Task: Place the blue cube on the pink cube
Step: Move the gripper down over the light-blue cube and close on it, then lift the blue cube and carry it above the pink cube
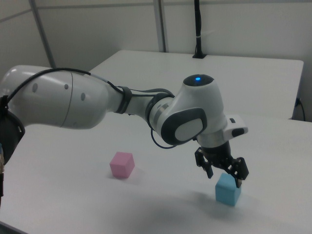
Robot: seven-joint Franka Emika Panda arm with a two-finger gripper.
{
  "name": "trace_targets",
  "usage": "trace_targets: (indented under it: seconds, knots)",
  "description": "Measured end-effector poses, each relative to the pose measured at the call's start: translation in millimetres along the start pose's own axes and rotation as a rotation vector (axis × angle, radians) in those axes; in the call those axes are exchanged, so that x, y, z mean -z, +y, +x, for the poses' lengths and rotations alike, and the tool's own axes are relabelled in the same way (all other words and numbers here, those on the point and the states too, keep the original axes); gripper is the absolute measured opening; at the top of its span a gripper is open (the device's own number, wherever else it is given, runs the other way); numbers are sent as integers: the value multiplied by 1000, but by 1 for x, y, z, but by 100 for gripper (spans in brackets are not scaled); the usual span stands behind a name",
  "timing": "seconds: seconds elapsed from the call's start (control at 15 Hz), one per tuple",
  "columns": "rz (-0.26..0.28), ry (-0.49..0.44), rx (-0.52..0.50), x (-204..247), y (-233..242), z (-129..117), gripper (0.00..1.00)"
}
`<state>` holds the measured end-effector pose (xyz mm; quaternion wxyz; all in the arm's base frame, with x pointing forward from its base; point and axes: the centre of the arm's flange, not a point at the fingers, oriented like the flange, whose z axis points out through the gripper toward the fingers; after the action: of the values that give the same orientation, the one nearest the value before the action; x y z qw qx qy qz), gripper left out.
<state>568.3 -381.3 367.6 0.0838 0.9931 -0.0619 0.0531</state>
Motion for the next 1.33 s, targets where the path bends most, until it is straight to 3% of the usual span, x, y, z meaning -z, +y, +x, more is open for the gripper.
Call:
trace_targets:
  seconds: [0.47,0.67,0.86,0.93,1.33]
  knots:
    - [-11,-7,-12,-22,9,-3,100]
    - [-15,-3,-17,-24,13,-4,95]
    - [-16,0,-16,-22,13,-3,61]
    - [-18,3,-17,-20,13,-2,56]
    - [-25,37,-42,-1,13,6,56]
